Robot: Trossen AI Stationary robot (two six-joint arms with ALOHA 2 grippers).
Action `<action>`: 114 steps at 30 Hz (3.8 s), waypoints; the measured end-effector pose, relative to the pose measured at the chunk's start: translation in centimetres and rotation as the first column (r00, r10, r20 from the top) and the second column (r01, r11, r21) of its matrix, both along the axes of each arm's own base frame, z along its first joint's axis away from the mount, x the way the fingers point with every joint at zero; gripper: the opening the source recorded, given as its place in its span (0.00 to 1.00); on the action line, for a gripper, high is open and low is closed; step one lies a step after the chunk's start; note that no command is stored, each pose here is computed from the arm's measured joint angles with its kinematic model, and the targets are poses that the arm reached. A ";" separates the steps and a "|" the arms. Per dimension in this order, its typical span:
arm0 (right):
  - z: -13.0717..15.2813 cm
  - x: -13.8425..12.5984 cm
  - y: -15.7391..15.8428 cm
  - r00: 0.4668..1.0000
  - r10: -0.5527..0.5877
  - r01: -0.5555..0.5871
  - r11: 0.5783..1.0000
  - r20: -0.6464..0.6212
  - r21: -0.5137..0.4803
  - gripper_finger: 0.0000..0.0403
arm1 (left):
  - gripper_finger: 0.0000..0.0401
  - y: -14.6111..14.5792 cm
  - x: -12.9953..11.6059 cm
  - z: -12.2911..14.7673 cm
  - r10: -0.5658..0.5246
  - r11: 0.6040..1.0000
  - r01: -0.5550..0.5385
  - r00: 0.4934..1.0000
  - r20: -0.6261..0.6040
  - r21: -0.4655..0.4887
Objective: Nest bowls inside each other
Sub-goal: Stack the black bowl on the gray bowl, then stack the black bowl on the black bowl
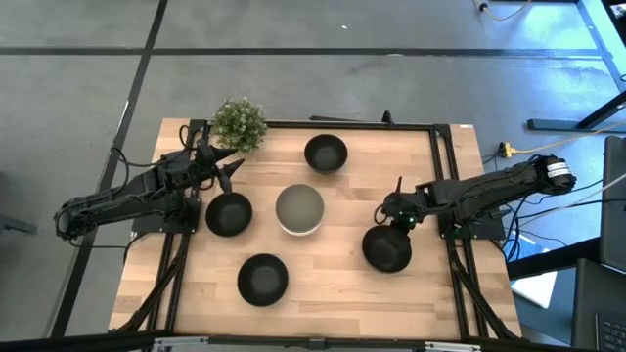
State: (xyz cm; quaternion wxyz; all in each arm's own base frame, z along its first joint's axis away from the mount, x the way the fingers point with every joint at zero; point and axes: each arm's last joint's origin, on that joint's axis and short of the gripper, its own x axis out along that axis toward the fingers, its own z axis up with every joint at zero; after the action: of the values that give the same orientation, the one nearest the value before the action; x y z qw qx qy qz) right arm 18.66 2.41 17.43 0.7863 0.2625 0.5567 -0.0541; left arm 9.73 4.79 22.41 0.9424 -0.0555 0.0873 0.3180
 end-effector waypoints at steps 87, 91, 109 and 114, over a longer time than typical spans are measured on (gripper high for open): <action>7.6 23.5 -9.5 0.901 0.344 -0.246 0.907 0.265 -0.342 0.48 | 0.48 0.0 0.0 -0.1 -0.001 1.000 0.001 1.000 -0.012 0.003; 10.7 24.2 -9.6 0.872 0.367 -0.232 0.892 0.323 -0.388 0.49 | 0.48 0.0 0.0 -0.1 -0.001 1.000 0.002 1.000 -0.012 0.003; 18.7 20.2 -11.6 0.906 0.389 -0.279 0.844 0.165 -0.458 0.48 | 0.48 0.0 0.0 -0.1 0.000 1.000 0.000 1.000 -0.007 -0.003; 19.0 19.6 -12.7 0.902 0.392 -0.279 0.849 0.181 -0.449 0.48 | 0.48 0.0 0.0 -0.1 -0.004 1.000 0.004 1.000 -0.007 -0.005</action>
State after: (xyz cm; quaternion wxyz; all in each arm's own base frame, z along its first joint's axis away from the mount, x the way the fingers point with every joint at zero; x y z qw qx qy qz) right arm 38.31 -10.30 36.40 0.8881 -0.0068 0.4596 0.0046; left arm 9.73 4.77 22.33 0.9426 -0.0563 0.0915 0.3163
